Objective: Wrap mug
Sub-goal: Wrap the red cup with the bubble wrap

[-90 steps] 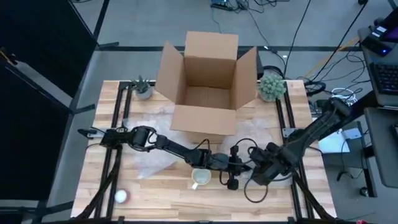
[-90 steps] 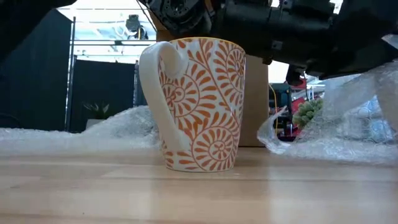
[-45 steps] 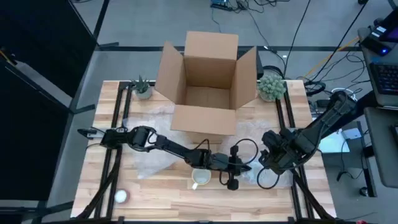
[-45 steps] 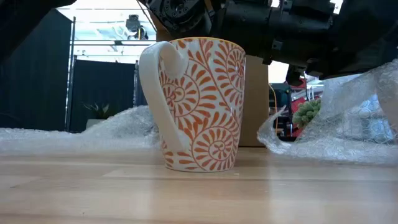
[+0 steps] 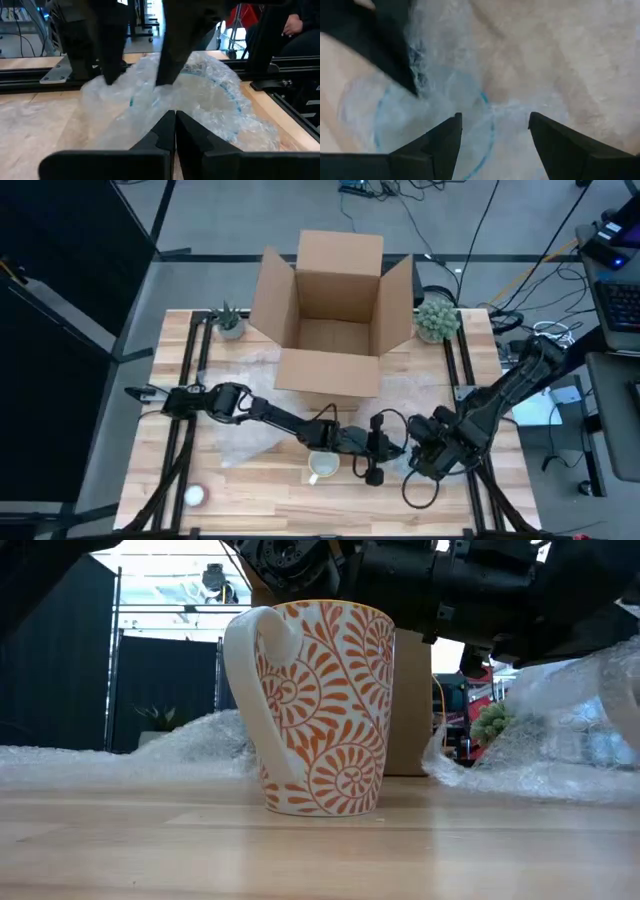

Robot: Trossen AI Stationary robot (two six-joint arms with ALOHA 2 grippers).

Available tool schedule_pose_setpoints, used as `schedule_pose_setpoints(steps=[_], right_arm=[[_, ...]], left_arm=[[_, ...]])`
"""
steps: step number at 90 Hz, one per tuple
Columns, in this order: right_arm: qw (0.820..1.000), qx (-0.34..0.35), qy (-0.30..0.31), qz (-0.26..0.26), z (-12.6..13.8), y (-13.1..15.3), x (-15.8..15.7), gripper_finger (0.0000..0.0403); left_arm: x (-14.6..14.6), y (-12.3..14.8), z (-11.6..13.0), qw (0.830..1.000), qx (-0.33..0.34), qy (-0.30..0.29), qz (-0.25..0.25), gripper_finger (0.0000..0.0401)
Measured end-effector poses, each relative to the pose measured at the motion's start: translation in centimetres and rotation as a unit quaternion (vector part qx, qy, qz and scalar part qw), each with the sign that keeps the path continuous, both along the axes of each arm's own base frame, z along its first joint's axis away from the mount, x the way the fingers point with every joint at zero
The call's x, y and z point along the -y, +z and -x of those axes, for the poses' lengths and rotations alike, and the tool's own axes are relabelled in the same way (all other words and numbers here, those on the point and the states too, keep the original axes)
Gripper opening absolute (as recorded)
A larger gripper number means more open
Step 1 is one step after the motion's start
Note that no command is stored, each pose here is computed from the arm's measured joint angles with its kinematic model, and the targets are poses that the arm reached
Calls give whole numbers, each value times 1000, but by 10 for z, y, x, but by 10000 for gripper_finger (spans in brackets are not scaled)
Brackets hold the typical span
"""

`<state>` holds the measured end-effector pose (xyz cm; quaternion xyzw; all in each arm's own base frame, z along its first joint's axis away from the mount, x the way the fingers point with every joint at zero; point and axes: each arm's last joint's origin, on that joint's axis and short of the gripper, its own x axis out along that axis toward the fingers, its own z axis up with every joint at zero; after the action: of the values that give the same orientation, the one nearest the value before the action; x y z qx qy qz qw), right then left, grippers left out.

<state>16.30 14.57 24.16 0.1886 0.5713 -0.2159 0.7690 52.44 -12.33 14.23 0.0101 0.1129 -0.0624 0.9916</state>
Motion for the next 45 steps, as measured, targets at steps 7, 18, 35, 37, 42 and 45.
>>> schedule_pose_setpoints(steps=[7,18,35,37,42,45], right_arm=[[1000,2,-5,-2,2,0,-2,219],[1000,-1,-28,15,1,-11,-1,219],[998,-34,-56,21,-1,-41,-2,219],[997,-35,-59,20,-2,-44,-2,219],[997,-39,-64,23,-3,-49,-2,219],[997,-40,-69,24,-4,-52,-3,219]], left_arm=[[0,0,0,1000,0,0,0,0],[0,0,0,1000,0,0,1,0],[0,0,0,1000,2,1,1,0],[0,0,0,1000,2,1,1,0],[0,0,0,1000,2,1,1,0],[0,0,0,1000,2,1,1,0]])
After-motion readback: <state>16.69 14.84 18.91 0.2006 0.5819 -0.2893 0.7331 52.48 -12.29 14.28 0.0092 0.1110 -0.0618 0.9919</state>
